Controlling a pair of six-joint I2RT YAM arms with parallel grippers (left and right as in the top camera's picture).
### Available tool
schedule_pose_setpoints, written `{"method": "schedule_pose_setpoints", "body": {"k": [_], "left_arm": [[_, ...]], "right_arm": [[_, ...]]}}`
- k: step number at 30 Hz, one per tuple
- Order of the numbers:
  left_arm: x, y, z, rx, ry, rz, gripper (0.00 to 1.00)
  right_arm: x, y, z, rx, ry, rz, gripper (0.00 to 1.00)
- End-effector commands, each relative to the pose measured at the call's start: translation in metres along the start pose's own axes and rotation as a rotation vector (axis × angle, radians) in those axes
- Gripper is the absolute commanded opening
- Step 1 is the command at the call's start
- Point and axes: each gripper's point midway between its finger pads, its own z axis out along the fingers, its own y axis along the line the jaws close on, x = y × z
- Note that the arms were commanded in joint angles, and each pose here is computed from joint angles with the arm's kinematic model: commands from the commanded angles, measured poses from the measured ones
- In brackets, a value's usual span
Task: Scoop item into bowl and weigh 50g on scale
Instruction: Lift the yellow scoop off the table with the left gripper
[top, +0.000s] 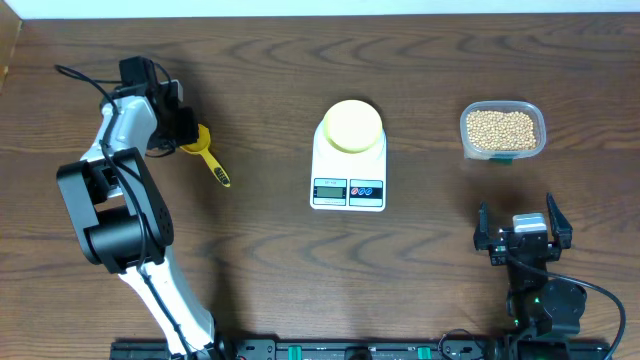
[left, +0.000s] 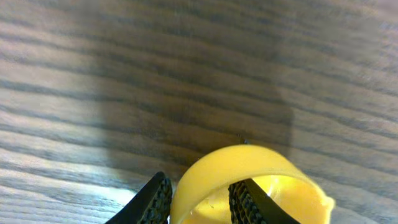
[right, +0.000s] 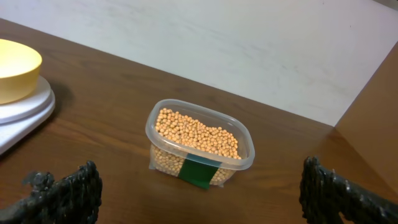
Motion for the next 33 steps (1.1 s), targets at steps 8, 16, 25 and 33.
{"method": "schedule_pose_setpoints", "body": {"k": [8,16,25,33], "left_arm": [[0.019,0.001,0.014,-0.001,0.058,-0.043,0.33],[0.02,0.001,0.014,-0.003,0.063,-0.077,0.13],[0.003,-0.001,-0.01,-0.001,-0.003,-0.09,0.08],[-0.052,-0.042,-0.16,0.168,-0.356,-0.142,0.08]], "right_arm": [[0.0,0.0,0.0,0.001,0.0,0.007,0.99],[0.0,0.0,0.0,0.001,-0.001,0.007,0.99],[0.0,0.0,0.0,0.001,-0.001,0.007,0.99],[0.0,0.0,0.0,0.001,-0.001,0.007,0.99]]}}
